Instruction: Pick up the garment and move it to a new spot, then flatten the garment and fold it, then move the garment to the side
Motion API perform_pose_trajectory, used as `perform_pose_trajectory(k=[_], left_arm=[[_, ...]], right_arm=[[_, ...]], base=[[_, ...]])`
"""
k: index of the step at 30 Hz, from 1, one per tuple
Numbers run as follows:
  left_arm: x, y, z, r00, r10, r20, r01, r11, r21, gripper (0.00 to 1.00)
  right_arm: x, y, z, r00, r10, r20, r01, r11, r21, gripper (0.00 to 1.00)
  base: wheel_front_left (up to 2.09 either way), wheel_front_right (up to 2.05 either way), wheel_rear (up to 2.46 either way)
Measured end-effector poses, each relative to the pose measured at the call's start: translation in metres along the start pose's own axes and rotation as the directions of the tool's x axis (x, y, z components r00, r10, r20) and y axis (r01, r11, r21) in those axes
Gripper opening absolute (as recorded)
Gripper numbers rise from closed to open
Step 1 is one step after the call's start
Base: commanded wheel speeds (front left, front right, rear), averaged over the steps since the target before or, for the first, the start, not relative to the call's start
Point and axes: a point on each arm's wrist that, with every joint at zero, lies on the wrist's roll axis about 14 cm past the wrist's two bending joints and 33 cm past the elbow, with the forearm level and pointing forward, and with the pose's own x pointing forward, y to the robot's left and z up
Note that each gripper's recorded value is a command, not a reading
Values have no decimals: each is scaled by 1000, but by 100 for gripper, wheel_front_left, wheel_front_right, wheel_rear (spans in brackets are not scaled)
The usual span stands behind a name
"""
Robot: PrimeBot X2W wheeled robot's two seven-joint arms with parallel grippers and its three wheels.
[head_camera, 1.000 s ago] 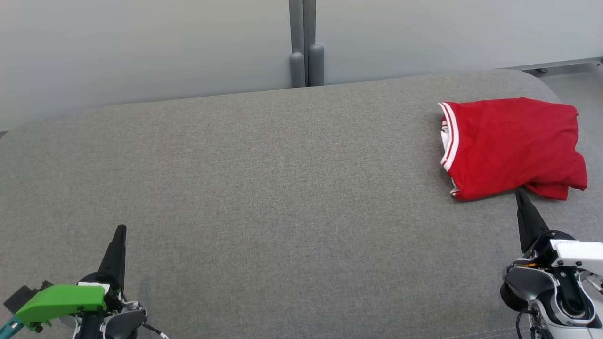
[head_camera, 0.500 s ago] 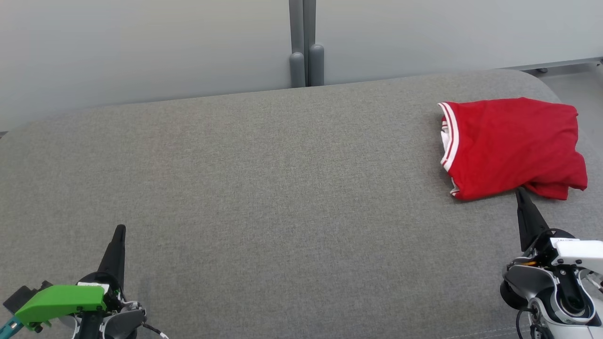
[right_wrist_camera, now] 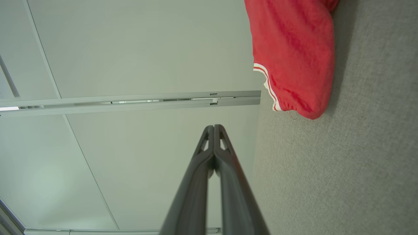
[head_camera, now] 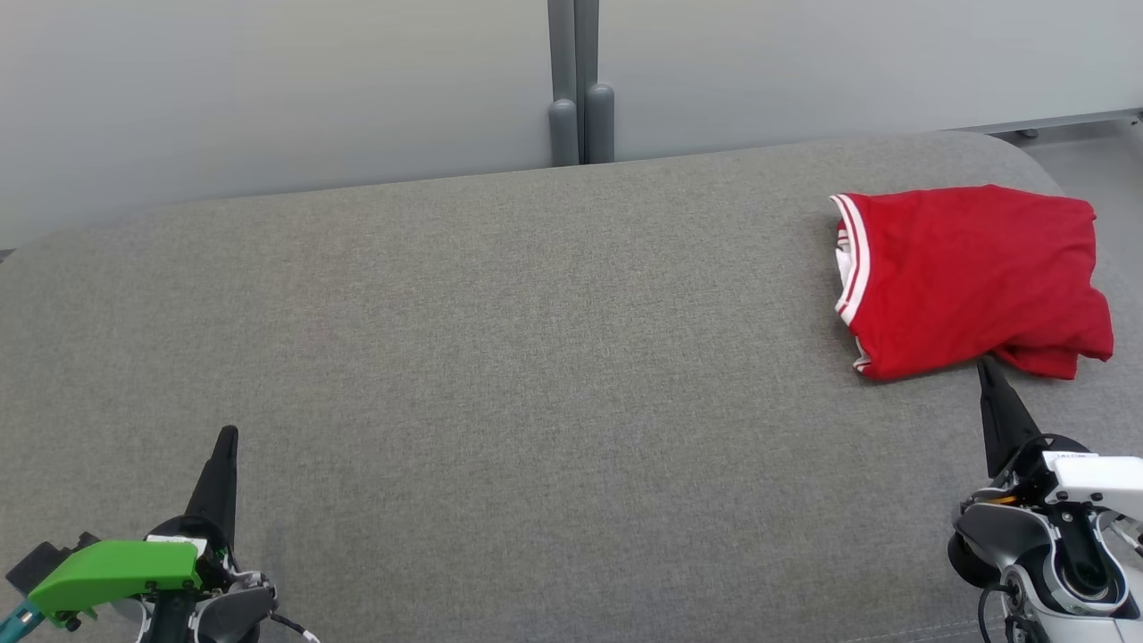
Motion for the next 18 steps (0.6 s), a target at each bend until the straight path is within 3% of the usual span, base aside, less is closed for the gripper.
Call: perform_pose_trajectory(k=[18], left_arm=[[0, 0, 0, 1000, 0, 0, 0, 1000, 0, 0]], right_arm=[[0, -1, 0, 1000, -3, -1, 3, 1000, 2, 0]], base=[[0, 0, 0]])
